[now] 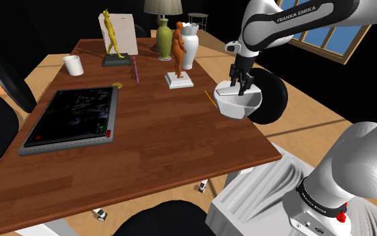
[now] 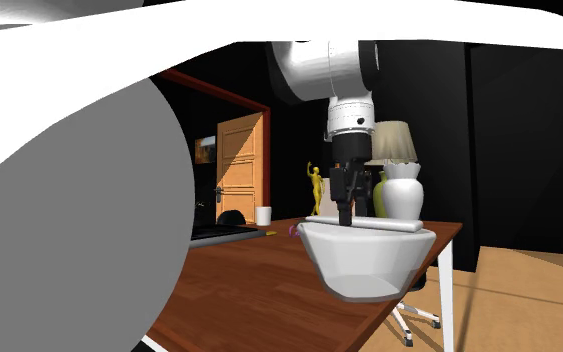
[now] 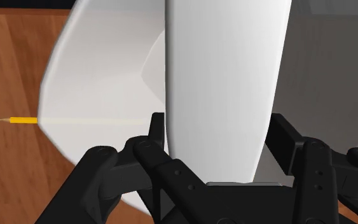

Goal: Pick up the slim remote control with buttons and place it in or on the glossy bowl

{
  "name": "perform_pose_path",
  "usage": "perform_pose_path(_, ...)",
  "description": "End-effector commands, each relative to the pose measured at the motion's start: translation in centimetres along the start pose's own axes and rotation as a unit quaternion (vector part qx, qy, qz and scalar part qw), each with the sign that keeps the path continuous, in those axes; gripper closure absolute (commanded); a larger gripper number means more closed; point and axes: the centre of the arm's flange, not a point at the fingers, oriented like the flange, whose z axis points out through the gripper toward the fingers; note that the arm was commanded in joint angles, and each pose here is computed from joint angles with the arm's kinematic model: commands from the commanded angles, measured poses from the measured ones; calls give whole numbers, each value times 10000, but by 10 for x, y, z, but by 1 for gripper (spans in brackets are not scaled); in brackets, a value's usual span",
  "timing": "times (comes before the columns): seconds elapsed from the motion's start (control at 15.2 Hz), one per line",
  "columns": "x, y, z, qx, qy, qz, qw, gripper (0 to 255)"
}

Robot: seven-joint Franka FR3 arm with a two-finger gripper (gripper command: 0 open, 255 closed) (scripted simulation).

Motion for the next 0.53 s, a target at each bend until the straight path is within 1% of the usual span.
perform_pose_path(0.0, 0, 0, 2, 25, -10, 1, 10000, 0)
perform_pose_path(0.33, 0, 0, 3, 25, -10, 1, 10000, 0)
perform_pose_path(0.46, 0, 0, -23, 25, -10, 1, 10000, 0)
